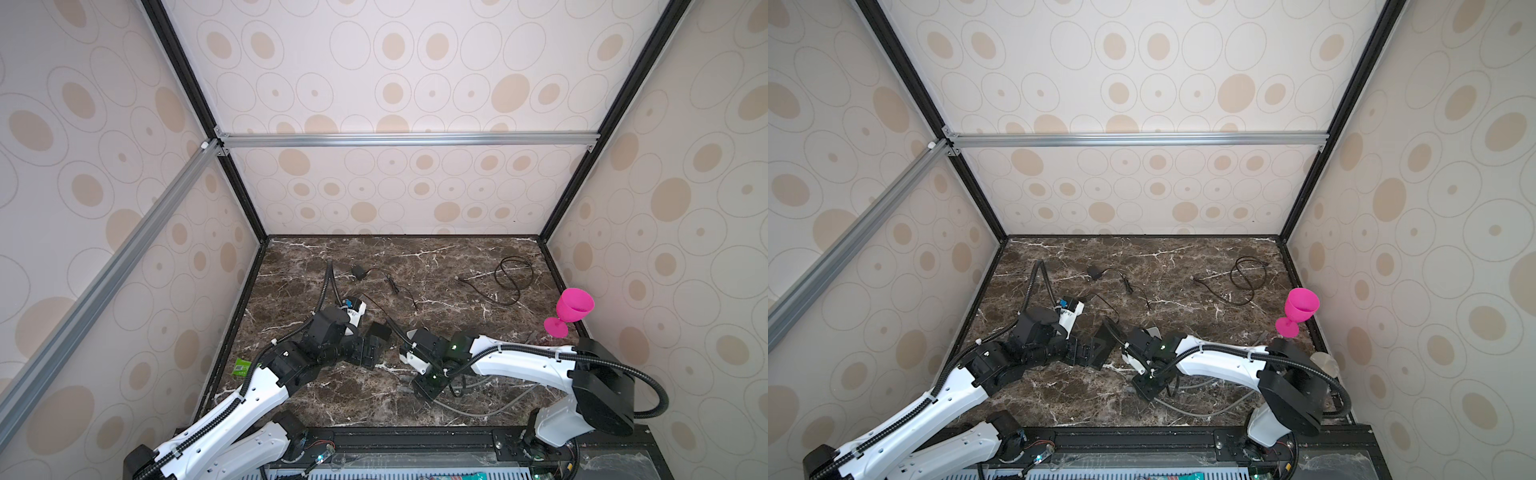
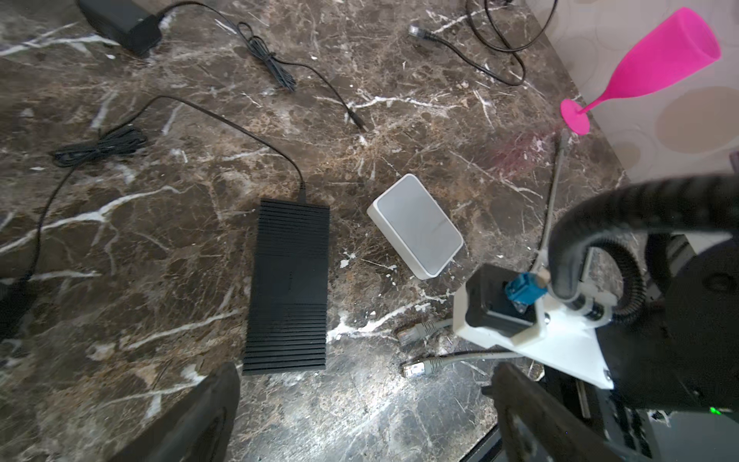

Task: Insert the plug into the switch port
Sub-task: 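Grasp the grey ethernet cable plug with the right gripper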

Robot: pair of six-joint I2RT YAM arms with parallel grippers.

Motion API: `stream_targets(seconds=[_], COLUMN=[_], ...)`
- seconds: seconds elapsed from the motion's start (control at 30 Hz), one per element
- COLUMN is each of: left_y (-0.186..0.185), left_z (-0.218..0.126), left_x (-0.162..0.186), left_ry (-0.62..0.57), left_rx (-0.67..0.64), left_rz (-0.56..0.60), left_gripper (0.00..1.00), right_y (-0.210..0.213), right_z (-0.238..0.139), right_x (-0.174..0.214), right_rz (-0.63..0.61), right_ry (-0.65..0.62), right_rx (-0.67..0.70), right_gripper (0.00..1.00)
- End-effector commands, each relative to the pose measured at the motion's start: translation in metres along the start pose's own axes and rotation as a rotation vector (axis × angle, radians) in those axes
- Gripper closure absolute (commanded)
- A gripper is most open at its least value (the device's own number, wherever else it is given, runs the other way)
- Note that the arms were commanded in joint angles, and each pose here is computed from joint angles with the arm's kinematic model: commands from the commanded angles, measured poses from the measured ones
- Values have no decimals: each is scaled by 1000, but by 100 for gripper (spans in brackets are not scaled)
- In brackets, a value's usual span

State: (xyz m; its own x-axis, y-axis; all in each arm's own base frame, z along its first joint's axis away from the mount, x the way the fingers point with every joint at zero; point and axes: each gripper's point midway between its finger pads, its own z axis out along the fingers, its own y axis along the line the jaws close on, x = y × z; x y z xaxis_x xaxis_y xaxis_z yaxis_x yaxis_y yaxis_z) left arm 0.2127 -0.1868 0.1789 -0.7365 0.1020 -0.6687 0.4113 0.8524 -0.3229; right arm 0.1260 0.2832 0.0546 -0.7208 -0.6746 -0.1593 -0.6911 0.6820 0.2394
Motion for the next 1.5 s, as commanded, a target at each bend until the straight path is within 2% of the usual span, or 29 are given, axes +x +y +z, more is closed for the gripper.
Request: stream_targets(seconds=[0.0,0.07,0.2,0.33,0.53,0.77,1.23,1.47], left_y=[2,1,21,14,21,24,25,25], left_z=[-10,-18,-49,-85,-106,-100,-97,-89], left_x=[-9,-18,-34,-45,-51,-53,-52,-50], left_ry=[-62,-124,-246,-404,-497,-480,-470,-440], left_rx=[-17,-3,-87,-13,-20,-18,-22,-26], left_rz=[-15,-19,-71,-80,-110,-109,-110,-107], left_gripper=[2,2,2,2,2,2,2,2], right_y=[1,4,5,4,0,-1,10,15], right_z=[3,3,11,18,24,41,52,58], right_x=[0,-3,-4,-6,-9,-3,-5,-3], right_rz=[-86,-107,-127,-138,-142,-227,-341,-338], right_ry=[56,54,106,156,190,251,264,274], right_rx=[27,41,47,60,114,217,139,105], right_gripper=[53,53,57,65,68,74,72,71])
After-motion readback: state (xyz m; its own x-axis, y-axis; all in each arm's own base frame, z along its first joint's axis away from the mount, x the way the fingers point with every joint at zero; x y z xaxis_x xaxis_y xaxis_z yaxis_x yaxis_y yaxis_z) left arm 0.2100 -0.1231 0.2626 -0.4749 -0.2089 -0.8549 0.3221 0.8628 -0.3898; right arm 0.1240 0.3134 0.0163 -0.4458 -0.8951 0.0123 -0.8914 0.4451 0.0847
